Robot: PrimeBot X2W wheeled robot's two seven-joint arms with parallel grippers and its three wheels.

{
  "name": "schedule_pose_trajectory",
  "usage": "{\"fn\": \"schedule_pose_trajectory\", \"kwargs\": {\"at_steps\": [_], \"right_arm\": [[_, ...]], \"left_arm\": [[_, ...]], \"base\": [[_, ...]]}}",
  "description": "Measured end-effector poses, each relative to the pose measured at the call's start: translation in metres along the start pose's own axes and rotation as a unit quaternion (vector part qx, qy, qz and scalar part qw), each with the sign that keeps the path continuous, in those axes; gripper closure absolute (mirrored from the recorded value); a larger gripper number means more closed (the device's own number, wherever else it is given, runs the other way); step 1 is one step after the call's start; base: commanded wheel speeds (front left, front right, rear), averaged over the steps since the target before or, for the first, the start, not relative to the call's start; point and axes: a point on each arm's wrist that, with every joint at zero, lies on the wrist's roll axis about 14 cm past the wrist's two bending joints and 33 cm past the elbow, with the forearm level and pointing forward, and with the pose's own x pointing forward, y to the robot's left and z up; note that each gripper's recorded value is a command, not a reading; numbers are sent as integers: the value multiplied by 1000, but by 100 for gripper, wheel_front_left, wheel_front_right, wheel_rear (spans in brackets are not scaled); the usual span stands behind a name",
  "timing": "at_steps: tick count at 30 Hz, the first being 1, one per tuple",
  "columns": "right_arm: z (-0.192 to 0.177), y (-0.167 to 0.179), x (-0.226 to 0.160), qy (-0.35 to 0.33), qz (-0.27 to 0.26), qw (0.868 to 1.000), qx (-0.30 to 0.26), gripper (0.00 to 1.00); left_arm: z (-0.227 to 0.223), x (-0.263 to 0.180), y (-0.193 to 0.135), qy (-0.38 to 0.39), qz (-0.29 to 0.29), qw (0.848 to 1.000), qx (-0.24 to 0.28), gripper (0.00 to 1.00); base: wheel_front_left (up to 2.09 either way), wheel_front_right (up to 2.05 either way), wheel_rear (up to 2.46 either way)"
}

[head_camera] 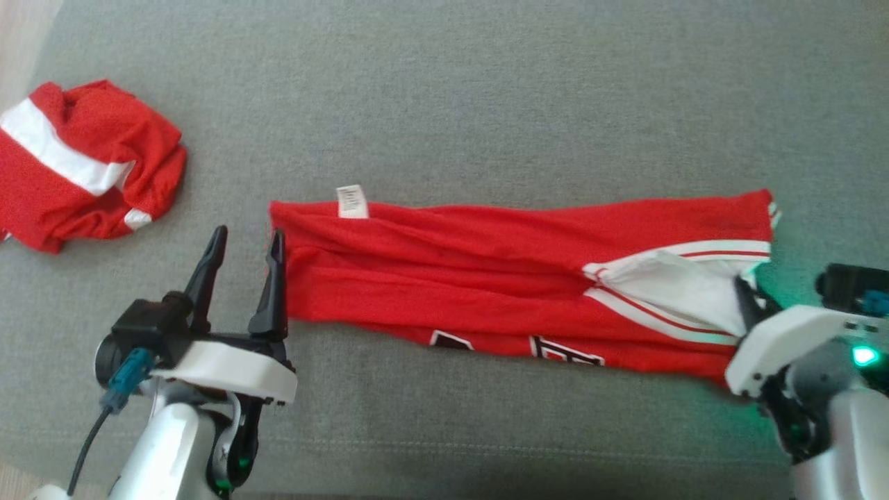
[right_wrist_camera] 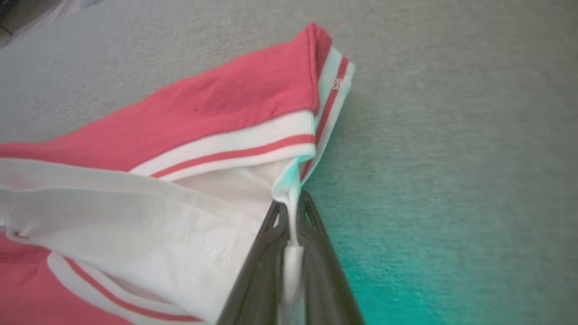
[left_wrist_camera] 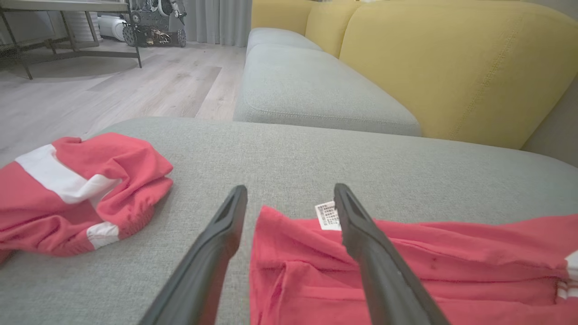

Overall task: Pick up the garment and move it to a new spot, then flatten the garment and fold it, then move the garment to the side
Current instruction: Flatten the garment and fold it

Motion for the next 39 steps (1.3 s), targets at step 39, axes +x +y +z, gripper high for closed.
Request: {"fn": "schedule_pose_trajectory", "kwargs": {"at_steps": [39], "right_arm": [[38, 230, -55, -13, 384, 920, 81, 100]], "left_arm": [[11, -35, 14, -13, 33, 999, 0, 0]], "base": [[0, 0, 0]]}}
